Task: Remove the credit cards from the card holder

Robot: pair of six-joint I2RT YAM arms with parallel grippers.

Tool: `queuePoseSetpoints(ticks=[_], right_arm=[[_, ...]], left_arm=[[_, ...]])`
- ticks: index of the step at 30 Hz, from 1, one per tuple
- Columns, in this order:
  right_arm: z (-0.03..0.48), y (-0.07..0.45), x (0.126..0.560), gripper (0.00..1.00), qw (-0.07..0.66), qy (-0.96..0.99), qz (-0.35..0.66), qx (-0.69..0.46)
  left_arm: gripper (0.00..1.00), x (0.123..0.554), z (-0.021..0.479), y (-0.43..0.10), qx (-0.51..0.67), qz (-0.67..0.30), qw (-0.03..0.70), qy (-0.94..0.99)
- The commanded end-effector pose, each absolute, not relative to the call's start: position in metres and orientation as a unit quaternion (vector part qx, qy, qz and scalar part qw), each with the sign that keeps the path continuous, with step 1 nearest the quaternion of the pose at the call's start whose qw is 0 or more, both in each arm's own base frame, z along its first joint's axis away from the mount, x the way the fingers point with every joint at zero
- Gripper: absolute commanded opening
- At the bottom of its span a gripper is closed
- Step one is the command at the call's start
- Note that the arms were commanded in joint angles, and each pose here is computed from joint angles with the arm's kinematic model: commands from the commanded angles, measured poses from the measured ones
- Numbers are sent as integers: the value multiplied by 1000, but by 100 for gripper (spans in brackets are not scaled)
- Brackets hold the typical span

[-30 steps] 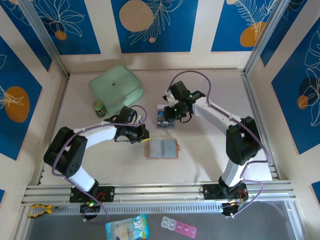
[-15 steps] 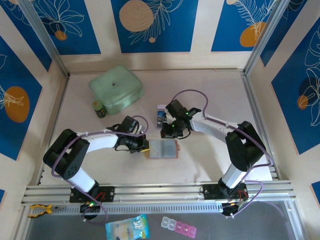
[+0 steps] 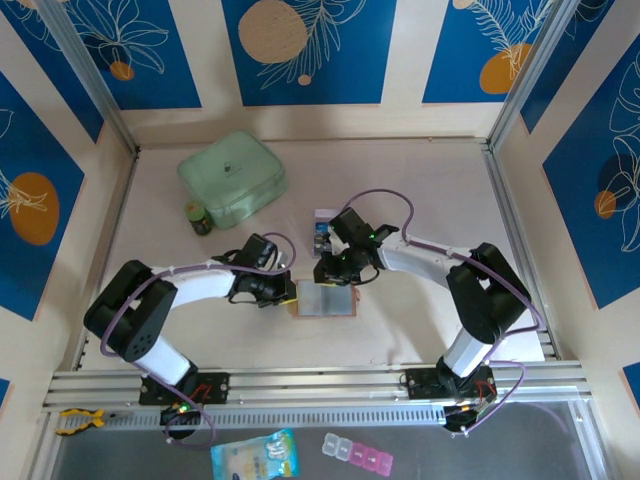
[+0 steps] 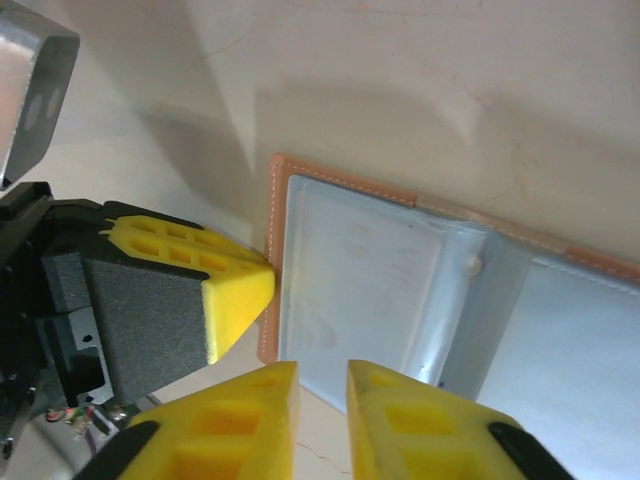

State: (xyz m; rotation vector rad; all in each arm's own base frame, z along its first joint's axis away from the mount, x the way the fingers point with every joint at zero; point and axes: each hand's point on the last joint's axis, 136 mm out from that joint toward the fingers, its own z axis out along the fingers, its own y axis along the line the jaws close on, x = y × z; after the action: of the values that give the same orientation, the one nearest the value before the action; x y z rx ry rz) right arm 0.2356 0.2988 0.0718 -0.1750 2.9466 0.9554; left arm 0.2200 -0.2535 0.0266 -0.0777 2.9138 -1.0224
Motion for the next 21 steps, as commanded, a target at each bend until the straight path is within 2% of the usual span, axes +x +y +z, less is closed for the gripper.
queuePoseSetpoints(ticks=[1,21], right_arm=[[67,308,228,24,-7,942,331,-49],[42,326,209,28,-84,930,354,-51]], left_arm=[[1,214,20,-250,-24,-322,19,946],[0,210,12,-245,-26,-304,8,952]])
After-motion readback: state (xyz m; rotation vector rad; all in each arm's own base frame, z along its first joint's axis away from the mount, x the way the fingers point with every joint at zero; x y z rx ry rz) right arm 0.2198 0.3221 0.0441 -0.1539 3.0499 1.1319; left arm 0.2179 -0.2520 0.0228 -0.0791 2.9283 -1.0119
